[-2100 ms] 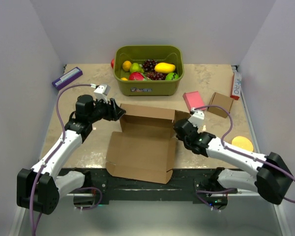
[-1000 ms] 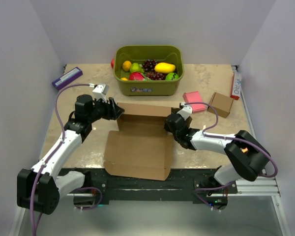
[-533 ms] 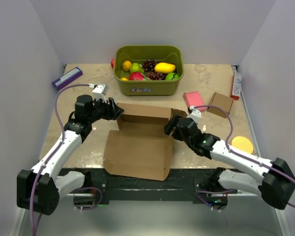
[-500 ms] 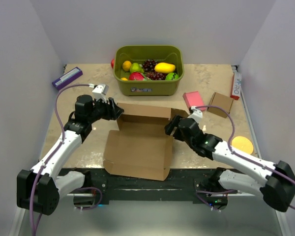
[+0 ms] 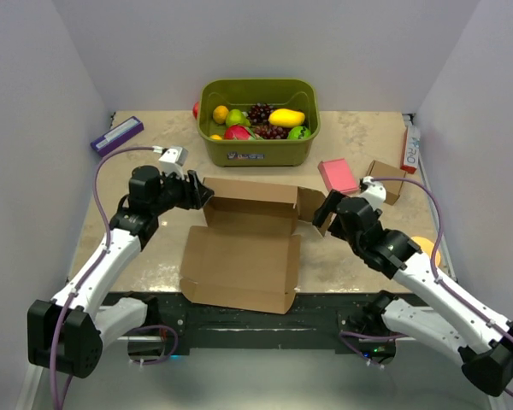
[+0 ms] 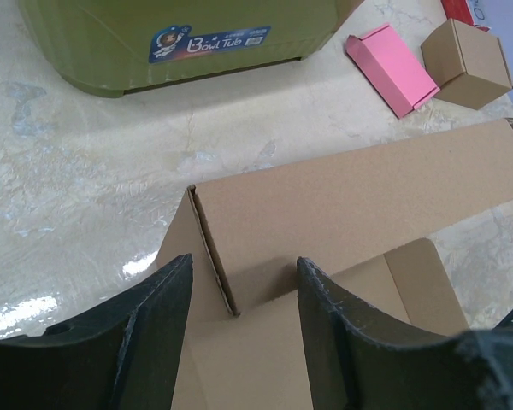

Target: Fold the paper box

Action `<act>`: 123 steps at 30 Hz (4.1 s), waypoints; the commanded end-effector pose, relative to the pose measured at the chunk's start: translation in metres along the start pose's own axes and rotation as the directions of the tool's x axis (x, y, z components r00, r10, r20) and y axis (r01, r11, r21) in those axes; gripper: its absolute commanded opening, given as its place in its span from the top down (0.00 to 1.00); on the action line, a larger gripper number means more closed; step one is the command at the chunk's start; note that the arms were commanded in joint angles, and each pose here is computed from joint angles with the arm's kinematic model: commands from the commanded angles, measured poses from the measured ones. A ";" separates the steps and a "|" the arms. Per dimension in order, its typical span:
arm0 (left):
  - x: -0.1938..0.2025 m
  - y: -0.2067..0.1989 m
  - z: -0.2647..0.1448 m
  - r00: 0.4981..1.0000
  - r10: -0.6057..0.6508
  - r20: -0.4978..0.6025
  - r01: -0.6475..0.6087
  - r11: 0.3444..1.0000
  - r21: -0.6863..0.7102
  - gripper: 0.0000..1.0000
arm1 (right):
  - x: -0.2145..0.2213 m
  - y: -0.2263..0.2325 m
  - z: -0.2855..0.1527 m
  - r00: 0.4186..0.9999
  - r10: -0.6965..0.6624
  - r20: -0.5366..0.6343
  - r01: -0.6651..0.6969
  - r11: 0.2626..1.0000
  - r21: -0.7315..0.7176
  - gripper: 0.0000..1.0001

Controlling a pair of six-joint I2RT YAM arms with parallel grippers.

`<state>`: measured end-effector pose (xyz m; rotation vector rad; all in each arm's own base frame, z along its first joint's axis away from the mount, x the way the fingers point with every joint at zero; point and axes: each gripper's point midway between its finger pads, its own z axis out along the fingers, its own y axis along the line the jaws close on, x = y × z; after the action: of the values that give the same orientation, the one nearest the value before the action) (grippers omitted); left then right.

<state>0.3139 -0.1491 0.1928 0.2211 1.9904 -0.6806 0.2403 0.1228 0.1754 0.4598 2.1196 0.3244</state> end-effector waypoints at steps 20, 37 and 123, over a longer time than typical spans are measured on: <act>-0.017 0.004 -0.008 0.994 0.078 0.078 -0.075 0.996 -0.042 0.13 | -0.026 -0.002 0.040 0.948 -0.258 0.185 0.272 0.961 -0.053 0.53; -0.008 -0.154 -0.025 0.972 0.130 0.197 -0.156 0.980 0.125 0.36 | -0.034 0.003 0.038 0.930 -0.307 0.201 0.322 0.945 -0.049 0.88; 0.292 -0.247 0.099 0.970 0.073 -0.230 0.022 0.923 0.385 0.90 | -0.041 0.038 0.019 0.975 -0.214 0.053 0.219 0.967 -0.131 1.00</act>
<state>0.1463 -0.4504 0.0207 0.5693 2.0088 -1.0786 0.2812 0.1211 0.1866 0.0903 2.1199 0.1676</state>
